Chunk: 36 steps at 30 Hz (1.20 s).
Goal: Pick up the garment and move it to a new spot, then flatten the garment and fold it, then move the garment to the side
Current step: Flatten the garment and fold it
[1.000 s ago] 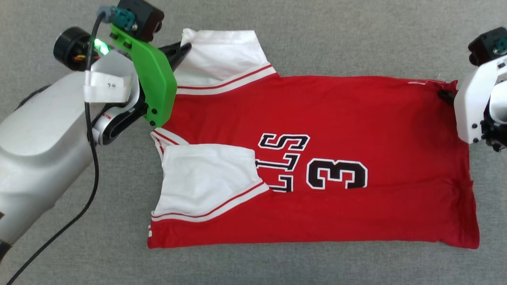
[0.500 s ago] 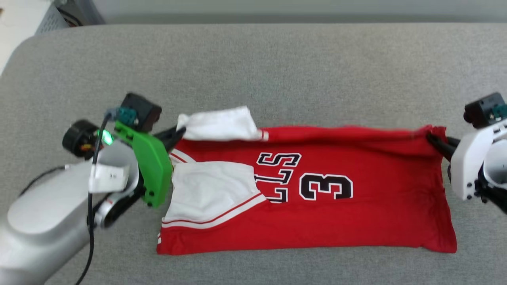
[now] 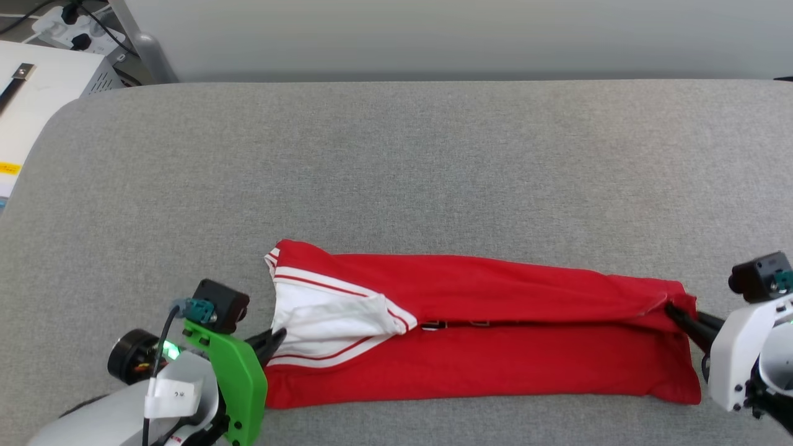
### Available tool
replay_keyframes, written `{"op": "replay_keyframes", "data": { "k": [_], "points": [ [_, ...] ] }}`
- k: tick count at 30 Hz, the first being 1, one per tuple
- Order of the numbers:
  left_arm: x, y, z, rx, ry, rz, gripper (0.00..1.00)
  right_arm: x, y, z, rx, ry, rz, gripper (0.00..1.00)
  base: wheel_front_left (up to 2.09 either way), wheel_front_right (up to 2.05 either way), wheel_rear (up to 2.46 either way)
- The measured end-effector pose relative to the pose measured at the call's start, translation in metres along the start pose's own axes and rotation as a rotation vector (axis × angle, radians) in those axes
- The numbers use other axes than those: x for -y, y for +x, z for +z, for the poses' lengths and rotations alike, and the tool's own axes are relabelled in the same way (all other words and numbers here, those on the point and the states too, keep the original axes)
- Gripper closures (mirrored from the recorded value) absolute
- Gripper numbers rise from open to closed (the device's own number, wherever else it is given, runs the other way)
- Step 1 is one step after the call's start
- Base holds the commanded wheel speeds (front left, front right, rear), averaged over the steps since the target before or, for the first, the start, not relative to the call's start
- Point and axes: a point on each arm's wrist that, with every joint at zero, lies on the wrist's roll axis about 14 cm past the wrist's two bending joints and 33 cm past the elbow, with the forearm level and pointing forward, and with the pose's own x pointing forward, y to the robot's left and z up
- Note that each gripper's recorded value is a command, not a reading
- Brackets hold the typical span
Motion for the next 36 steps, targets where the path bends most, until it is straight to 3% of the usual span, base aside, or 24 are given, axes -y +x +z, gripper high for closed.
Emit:
{"op": "replay_keyframes", "data": {
  "k": [7,8,9,10,11,19,23,31,36],
  "points": [
    [0.002,0.014,-0.034,-0.067,-0.11,0.001,1.0,-0.012,0.009,-0.043,-0.096,0.102,0.01,1.0,0.0,0.0,0.0],
    [-0.001,0.015,-0.036,-0.07,-0.109,0.01,1.0,-0.012,0.009,-0.044,-0.096,0.106,0.009,0.83,0.0,0.0,0.0],
    [-0.003,0.015,-0.036,-0.063,-0.109,0.019,1.0,-0.013,0.01,-0.043,-0.091,0.112,0.008,0.55,0.0,0.0,0.0],
    [-0.005,0.015,-0.034,-0.045,-0.113,0.029,0.56,-0.012,0.009,-0.042,-0.089,0.121,0.006,0.0,0.0,0.0,0.0],
    [-0.006,0.014,-0.031,-0.02,-0.118,0.037,0.0,-0.013,0.008,-0.04,-0.083,0.13,0.008,0.0,0.0,0.0,0.0],
    [-0.029,-0.007,0.01,0.251,-0.101,0.197,0.0,-0.01,-0.013,0.012,0.104,0.224,0.028,0.0,0.0,0.0,0.0],
    [-0.042,-0.024,0.034,0.369,-0.072,0.304,0.0,0.008,-0.03,0.036,0.168,0.229,0.001,0.0,0.0,0.0,0.0],
    [-0.058,-0.047,0.077,0.591,-0.023,0.498,0.0,0.026,-0.032,0.02,0.029,0.348,-0.009,0.0,0.0,0.0,0.0],
    [-0.063,-0.053,0.076,0.649,-0.033,0.577,0.0,0.03,-0.021,-0.004,-0.082,0.391,-0.019,0.0,0.0,0.0,0.0]
  ]
}}
